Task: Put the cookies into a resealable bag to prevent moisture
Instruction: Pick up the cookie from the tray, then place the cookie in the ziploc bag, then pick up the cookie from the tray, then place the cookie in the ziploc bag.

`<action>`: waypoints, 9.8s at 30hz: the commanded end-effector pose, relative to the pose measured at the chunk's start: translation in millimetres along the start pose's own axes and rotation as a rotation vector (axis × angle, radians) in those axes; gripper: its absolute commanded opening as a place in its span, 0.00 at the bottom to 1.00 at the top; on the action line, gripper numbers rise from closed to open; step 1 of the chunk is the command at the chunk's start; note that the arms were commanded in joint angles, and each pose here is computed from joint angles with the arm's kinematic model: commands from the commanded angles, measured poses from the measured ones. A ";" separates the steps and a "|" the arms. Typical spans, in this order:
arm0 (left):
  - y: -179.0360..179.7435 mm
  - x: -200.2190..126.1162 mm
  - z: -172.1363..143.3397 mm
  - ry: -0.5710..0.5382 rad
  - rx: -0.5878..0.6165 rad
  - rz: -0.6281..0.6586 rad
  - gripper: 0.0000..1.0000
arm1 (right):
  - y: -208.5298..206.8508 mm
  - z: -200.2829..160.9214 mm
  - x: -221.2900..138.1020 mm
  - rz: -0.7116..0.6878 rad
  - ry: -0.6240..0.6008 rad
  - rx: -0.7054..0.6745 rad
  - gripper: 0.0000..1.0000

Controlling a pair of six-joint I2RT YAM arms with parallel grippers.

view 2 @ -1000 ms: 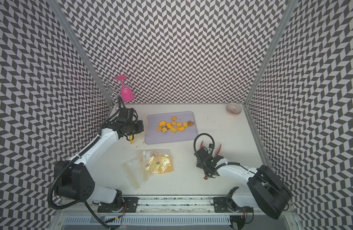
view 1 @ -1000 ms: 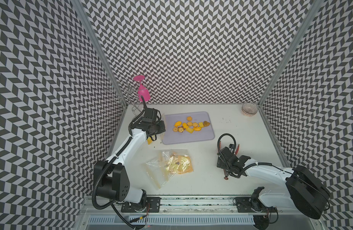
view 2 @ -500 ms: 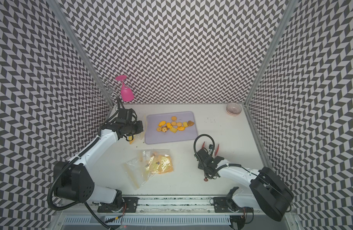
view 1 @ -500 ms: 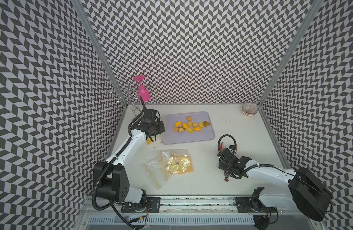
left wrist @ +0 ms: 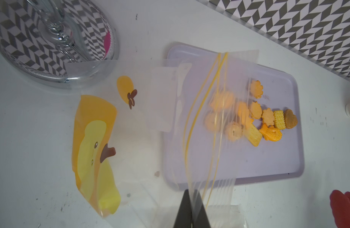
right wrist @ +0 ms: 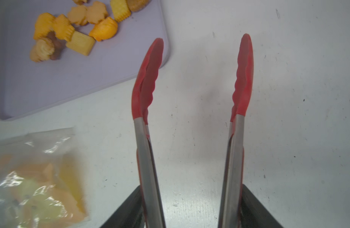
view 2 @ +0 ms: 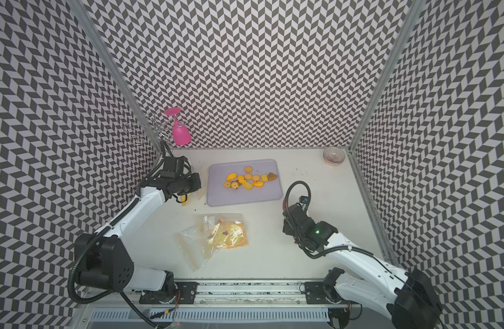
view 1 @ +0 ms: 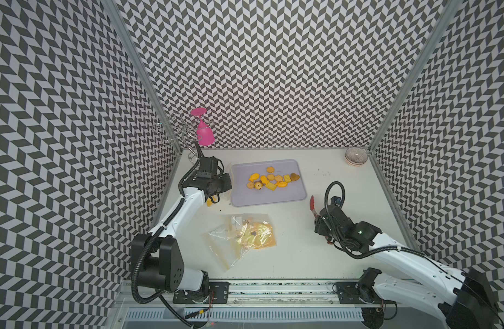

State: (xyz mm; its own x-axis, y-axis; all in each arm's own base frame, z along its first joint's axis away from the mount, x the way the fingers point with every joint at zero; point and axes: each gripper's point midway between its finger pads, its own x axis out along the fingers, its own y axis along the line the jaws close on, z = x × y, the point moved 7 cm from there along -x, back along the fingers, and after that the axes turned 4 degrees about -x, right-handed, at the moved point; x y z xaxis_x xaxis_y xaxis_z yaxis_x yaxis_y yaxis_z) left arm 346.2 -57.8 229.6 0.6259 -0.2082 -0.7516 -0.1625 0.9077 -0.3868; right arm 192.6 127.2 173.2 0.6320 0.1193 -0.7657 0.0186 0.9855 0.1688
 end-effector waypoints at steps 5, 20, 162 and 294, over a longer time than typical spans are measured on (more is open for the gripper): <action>0.5 8.0 13.5 0.018 0.005 -0.093 0.00 | 48.9 46.9 -21.7 0.232 -0.062 -0.229 0.68; -11.1 24.0 1.1 0.074 0.069 -0.195 0.00 | 88.5 85.6 54.2 0.134 0.277 -0.415 0.62; -45.3 58.9 9.7 0.161 0.123 -0.312 0.00 | 236.5 153.4 51.0 0.282 -0.018 -0.790 0.48; -15.0 32.8 27.9 0.040 0.077 -0.240 0.00 | 224.6 126.6 13.2 0.615 0.022 -0.630 0.38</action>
State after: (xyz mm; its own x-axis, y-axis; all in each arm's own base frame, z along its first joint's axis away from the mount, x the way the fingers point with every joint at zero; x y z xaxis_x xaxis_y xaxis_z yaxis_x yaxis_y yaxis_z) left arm 389.4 -62.7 223.0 0.6048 -0.4110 -0.6821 0.0005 0.8567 -0.5157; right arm 296.5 316.9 269.0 0.3758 0.5859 -0.7180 -0.7113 0.6790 0.1817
